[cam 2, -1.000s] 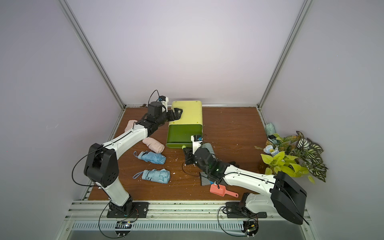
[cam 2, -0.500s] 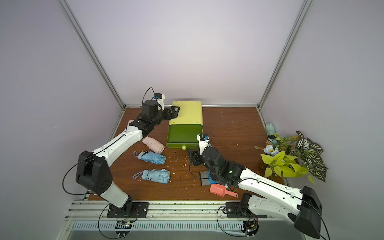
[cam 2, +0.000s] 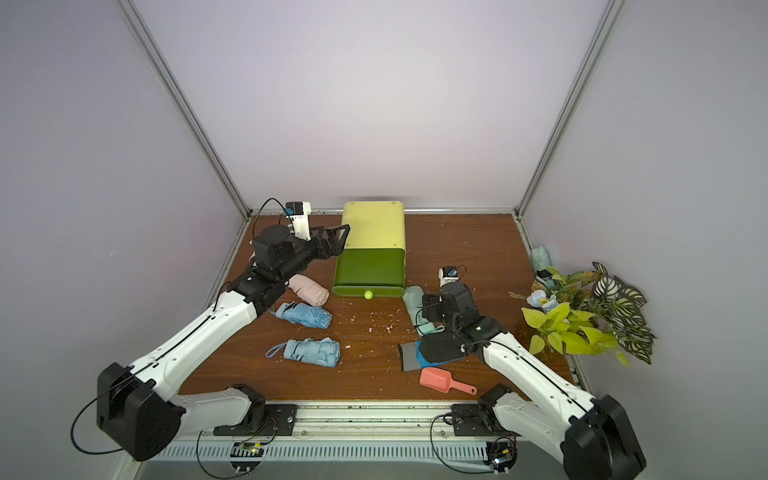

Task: Place the umbrella in the drawer by color
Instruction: Open the drawer in the storage box.

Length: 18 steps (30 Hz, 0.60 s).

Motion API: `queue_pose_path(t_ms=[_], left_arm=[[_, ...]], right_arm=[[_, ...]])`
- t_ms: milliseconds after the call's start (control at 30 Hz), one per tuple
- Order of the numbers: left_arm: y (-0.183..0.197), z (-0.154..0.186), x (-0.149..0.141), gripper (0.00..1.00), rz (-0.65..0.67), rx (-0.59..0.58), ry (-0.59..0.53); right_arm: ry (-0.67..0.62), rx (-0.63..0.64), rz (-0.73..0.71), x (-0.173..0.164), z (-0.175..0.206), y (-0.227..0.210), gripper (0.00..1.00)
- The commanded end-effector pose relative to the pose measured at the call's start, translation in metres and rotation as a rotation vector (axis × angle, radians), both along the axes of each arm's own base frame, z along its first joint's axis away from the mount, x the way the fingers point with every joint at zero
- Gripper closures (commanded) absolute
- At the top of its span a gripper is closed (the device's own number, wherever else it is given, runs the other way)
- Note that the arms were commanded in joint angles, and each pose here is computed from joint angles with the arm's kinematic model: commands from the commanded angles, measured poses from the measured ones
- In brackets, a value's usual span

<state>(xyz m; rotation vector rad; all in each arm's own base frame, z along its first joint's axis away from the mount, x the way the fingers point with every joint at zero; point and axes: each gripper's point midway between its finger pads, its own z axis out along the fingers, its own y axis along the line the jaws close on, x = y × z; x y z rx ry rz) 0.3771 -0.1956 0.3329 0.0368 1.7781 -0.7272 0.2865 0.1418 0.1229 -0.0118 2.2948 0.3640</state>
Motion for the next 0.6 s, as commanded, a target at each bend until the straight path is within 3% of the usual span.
queue_pose_path(t_ms=[0,167,367,567], left_arm=[[0.004,0.023,-0.013,0.01,0.003,-0.059,-0.065],[0.004,0.025,-0.021,0.0,-0.011,-0.065,-0.073],[-0.002,0.019,-0.019,0.0,-0.032,-0.069,-0.062],[-0.005,0.007,-0.017,0.0,-0.039,-0.057,-0.043]], right_arm=[[0.017,0.104,0.088,0.008,-0.01,0.022,0.26],[0.117,0.095,0.127,0.012,-0.051,0.029,0.26],[0.136,0.051,0.138,0.026,-0.063,0.032,0.34],[0.165,0.062,0.167,0.025,-0.073,0.037,0.69]])
